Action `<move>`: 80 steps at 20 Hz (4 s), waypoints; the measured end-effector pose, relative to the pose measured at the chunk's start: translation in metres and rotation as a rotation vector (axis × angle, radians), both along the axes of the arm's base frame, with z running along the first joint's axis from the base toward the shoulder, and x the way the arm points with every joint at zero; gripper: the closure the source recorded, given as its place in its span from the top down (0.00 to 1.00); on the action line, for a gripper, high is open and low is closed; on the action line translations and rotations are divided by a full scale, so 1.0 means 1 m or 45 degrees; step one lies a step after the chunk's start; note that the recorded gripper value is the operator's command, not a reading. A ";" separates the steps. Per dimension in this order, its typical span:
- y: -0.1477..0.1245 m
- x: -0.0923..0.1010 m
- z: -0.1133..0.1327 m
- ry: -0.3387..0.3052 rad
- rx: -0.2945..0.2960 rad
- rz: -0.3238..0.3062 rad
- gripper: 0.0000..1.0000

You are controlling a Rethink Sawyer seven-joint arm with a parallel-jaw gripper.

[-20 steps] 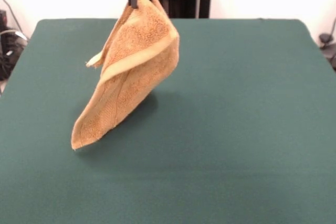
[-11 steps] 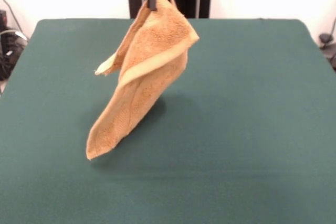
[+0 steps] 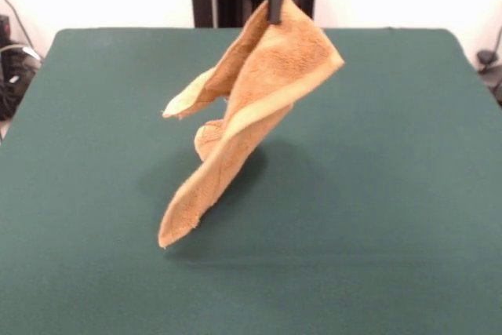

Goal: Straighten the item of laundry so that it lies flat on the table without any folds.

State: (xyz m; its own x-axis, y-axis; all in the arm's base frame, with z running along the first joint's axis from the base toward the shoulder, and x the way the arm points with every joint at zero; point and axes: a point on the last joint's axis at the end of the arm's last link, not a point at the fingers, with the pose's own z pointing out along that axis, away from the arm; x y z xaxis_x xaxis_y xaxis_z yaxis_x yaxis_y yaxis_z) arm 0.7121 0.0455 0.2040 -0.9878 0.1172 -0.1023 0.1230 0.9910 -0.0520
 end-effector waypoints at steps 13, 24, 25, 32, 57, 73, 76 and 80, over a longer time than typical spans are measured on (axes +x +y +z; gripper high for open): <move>0.033 0.000 -0.038 0.003 0.020 0.037 0.00; 0.034 0.004 -0.041 -0.012 0.047 0.006 0.00; 0.034 0.005 -0.041 -0.015 0.049 0.004 0.00; 0.035 0.006 -0.040 -0.035 0.043 -0.009 0.00; 0.046 -0.016 -0.128 0.077 0.023 -0.056 0.00; 0.081 0.003 -0.156 0.049 -0.020 -0.079 0.00; 0.083 0.007 -0.155 0.040 -0.008 -0.106 0.00; 0.082 0.009 -0.154 0.035 -0.002 -0.120 0.00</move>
